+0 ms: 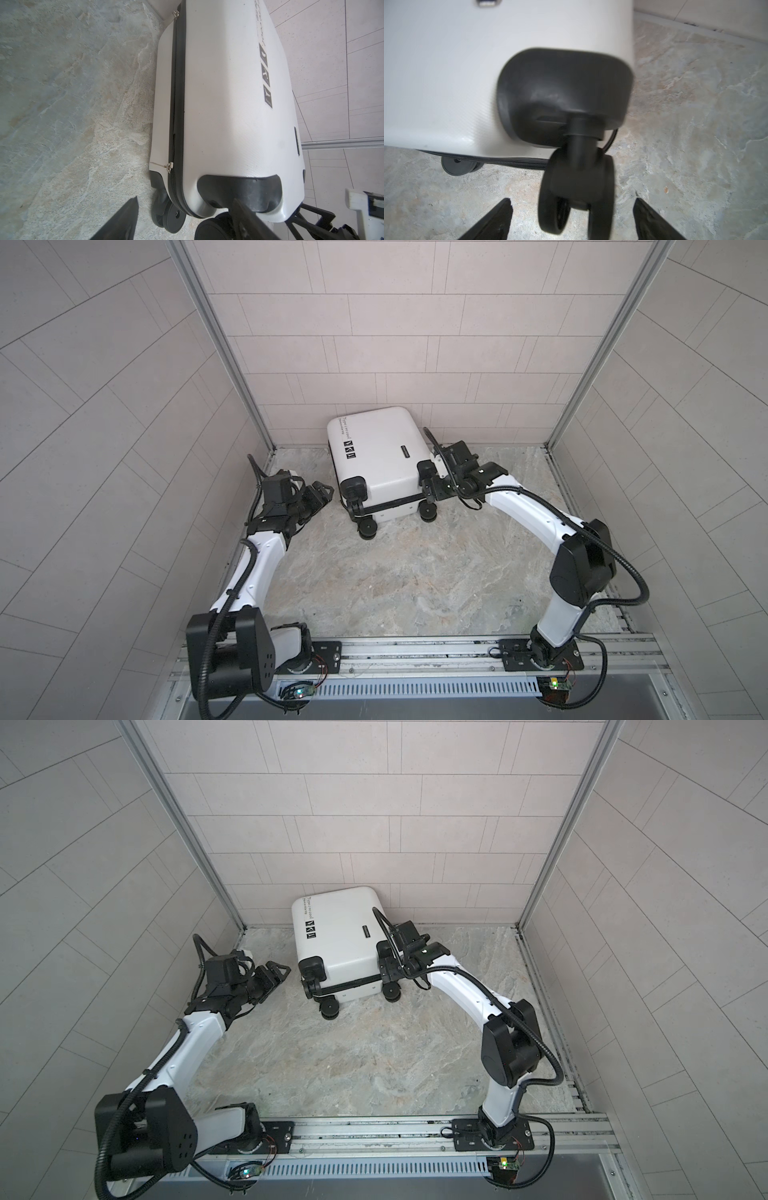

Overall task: Pack the luggage
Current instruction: 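Pull the suitcase wheel housing toward the robot with the right gripper while left follows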

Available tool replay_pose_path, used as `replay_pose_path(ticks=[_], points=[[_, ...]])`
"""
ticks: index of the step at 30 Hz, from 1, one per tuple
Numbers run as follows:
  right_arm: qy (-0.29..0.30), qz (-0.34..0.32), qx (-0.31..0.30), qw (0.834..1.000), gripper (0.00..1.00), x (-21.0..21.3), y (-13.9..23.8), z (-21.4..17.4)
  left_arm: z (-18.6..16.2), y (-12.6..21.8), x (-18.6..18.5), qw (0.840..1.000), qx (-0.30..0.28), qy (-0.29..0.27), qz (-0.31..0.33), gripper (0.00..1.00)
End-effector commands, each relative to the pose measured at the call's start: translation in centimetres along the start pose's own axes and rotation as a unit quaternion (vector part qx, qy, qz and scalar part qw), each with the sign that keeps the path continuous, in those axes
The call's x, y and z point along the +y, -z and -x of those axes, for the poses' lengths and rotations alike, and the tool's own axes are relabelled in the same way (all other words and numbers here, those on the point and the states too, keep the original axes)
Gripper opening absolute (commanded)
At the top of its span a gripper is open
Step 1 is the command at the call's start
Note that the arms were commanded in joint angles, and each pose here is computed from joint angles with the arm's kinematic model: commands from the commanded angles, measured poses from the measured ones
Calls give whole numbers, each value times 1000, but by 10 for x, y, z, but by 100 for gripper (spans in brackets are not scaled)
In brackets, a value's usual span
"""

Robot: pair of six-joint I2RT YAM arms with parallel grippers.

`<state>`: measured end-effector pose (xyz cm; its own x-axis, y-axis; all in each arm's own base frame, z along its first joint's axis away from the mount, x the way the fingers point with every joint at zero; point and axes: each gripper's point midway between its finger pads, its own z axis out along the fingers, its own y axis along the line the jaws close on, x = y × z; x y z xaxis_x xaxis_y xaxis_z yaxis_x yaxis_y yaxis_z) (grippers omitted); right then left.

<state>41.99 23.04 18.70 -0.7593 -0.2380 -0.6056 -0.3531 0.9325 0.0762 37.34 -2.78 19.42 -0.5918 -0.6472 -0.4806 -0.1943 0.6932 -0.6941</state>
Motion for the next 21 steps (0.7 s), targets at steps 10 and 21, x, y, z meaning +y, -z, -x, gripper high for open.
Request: replay_pose_path(ticks=[10,21], points=[[24,-66,28,997,72,-10,-10,4,4,2,-2,1000,-6,-8,-7,77],[8,-64,19,998,35,-19,-1,0,-7,2,5,1000,8,-12,2,75]])
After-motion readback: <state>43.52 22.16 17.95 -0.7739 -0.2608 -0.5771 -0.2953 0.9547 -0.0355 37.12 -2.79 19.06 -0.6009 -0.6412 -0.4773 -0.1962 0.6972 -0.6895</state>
